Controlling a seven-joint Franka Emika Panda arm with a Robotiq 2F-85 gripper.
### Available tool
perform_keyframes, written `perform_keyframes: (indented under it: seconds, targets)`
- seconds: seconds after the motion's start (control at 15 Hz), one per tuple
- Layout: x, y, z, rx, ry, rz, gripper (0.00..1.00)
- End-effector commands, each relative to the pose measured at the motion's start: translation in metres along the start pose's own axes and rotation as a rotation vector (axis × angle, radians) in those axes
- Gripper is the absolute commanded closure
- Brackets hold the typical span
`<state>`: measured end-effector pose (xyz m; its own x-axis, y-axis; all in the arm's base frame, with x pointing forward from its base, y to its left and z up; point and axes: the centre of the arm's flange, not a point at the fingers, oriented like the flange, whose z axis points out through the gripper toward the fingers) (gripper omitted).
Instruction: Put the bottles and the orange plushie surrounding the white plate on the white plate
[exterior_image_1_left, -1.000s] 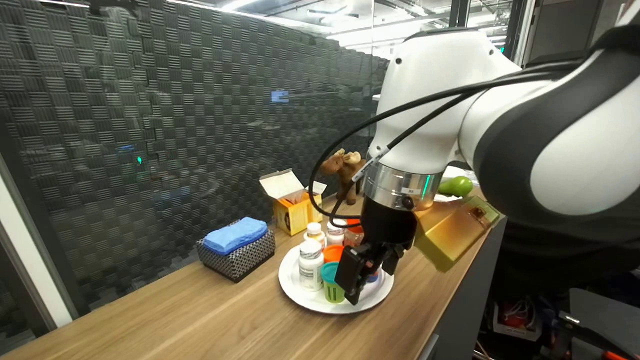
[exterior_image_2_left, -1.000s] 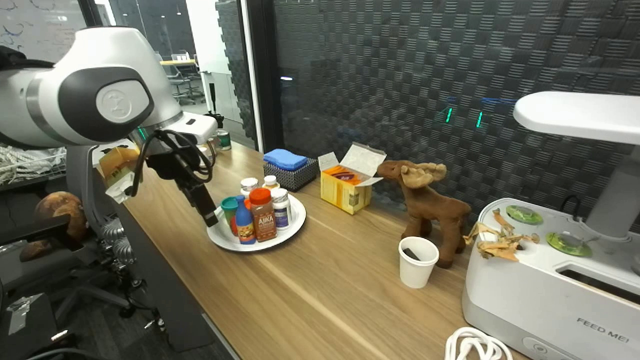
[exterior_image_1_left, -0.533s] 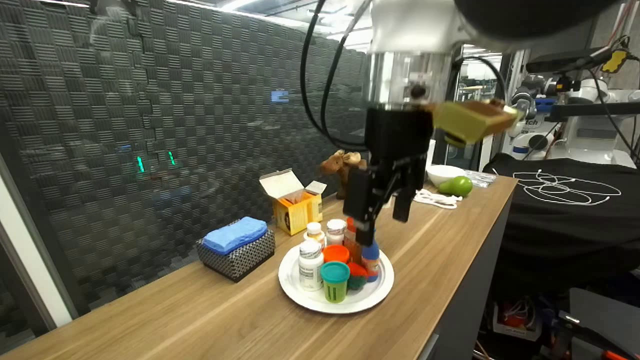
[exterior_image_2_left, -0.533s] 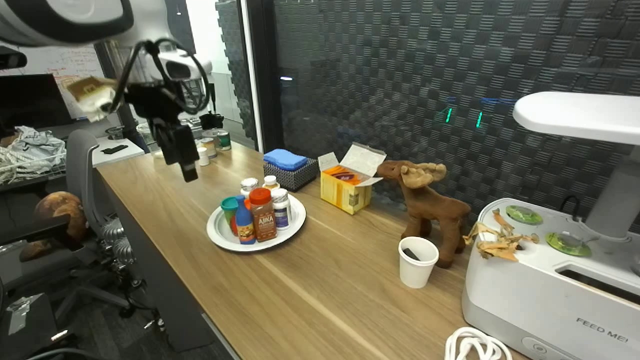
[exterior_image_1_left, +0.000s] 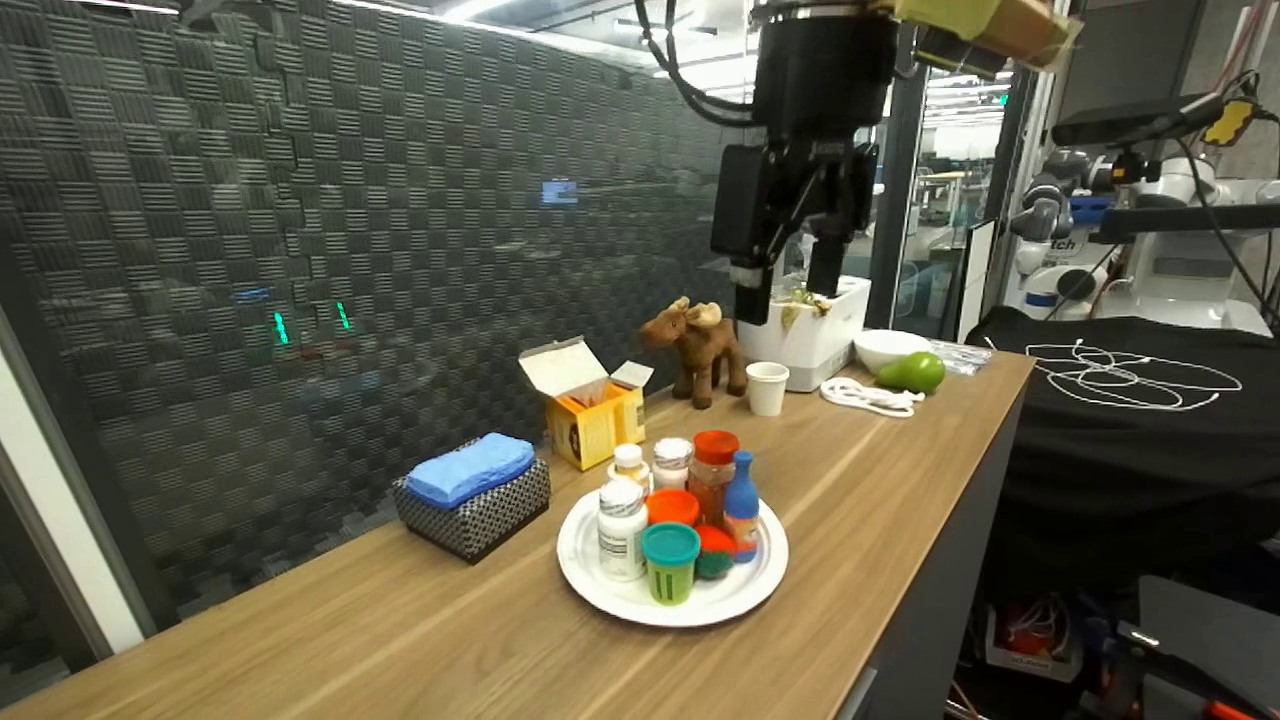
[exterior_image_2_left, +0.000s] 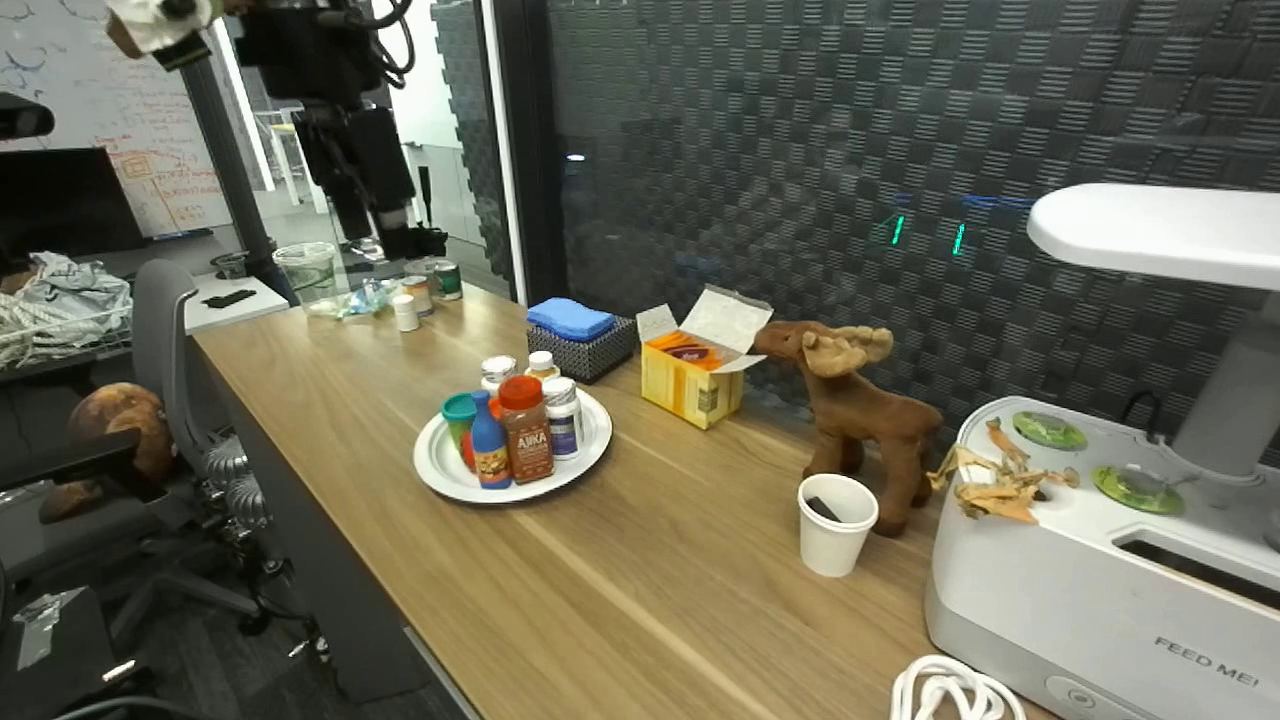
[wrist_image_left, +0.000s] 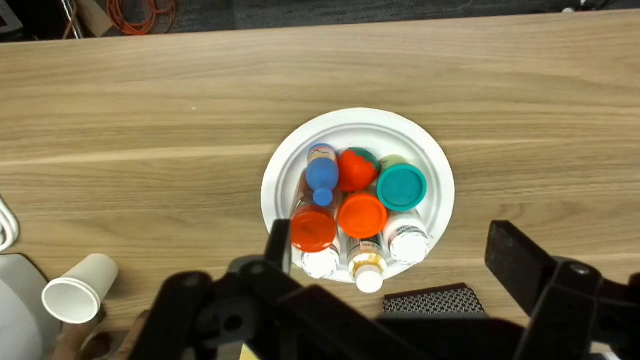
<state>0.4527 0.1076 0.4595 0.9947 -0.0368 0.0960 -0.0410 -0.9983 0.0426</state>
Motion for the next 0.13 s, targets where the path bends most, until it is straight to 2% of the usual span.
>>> perform_keyframes:
  seconds: [0.0, 0.07]
  targets:
    - [0.0004, -0.0010, 0.0042, -0.001, -0.007, -0.002, 0.00]
    - [0.0007, -0.0013, 0.0066, -0.002, -0.012, -0.002, 0.00]
